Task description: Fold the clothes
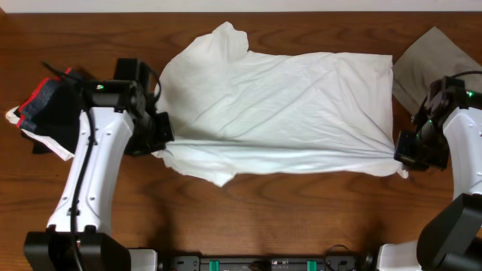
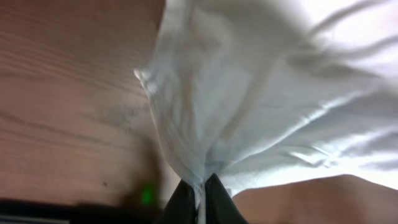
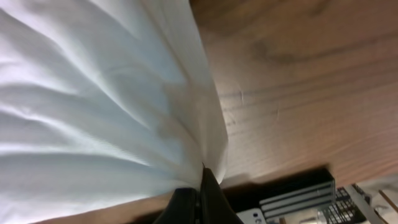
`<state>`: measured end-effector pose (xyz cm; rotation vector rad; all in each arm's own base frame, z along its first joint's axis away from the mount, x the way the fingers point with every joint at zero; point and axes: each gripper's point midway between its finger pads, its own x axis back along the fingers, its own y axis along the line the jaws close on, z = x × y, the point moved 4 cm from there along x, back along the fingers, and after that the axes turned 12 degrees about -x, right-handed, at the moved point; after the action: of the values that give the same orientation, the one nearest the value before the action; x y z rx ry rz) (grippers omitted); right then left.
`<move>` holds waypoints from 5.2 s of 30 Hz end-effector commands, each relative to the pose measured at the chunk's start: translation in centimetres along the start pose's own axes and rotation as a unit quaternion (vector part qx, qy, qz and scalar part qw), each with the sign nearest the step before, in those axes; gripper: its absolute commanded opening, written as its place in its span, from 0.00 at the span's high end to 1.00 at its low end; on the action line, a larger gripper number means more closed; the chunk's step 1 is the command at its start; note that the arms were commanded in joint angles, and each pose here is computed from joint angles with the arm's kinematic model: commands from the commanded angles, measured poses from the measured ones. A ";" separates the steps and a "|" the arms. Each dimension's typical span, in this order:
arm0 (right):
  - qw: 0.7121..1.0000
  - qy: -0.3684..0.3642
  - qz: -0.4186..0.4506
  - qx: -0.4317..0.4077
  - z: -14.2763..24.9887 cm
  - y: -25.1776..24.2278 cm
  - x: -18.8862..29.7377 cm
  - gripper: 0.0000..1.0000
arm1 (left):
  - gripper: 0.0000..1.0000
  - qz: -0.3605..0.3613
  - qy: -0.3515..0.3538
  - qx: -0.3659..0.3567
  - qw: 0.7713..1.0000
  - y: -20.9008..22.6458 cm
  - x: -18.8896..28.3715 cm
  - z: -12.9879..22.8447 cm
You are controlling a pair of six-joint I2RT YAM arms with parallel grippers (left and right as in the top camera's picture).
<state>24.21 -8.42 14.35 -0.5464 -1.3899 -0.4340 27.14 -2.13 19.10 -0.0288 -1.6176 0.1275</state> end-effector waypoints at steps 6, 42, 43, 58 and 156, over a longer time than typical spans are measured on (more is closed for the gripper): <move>0.999 -0.045 -0.014 -0.017 -2.0 0.4 -0.1 0.99 | 0.94 -0.003 -0.046 0.031 0.998 1.3 -0.4 -2.4; 0.989 -0.111 -0.092 -0.012 -8.8 4.7 -3.8 0.99 | 0.94 0.005 -0.130 0.024 0.991 1.3 -5.2 -10.4; 0.990 -0.107 -0.093 -0.010 -8.8 4.8 -4.1 0.99 | 0.94 0.005 -0.131 0.024 0.991 1.3 -5.4 -10.6; 0.982 -0.138 -0.125 -0.019 -11.0 6.1 -3.9 0.77 | 0.21 0.003 -0.107 0.025 0.994 1.4 -7.0 -10.6; 0.945 -0.294 -0.144 -0.021 -9.1 2.5 2.8 0.99 | 0.21 -0.006 -0.007 0.028 1.000 1.2 -7.5 -6.4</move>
<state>33.31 -11.25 15.77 -0.4975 -2.0564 -0.5556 33.98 -1.31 12.33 0.0135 -1.6442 0.1723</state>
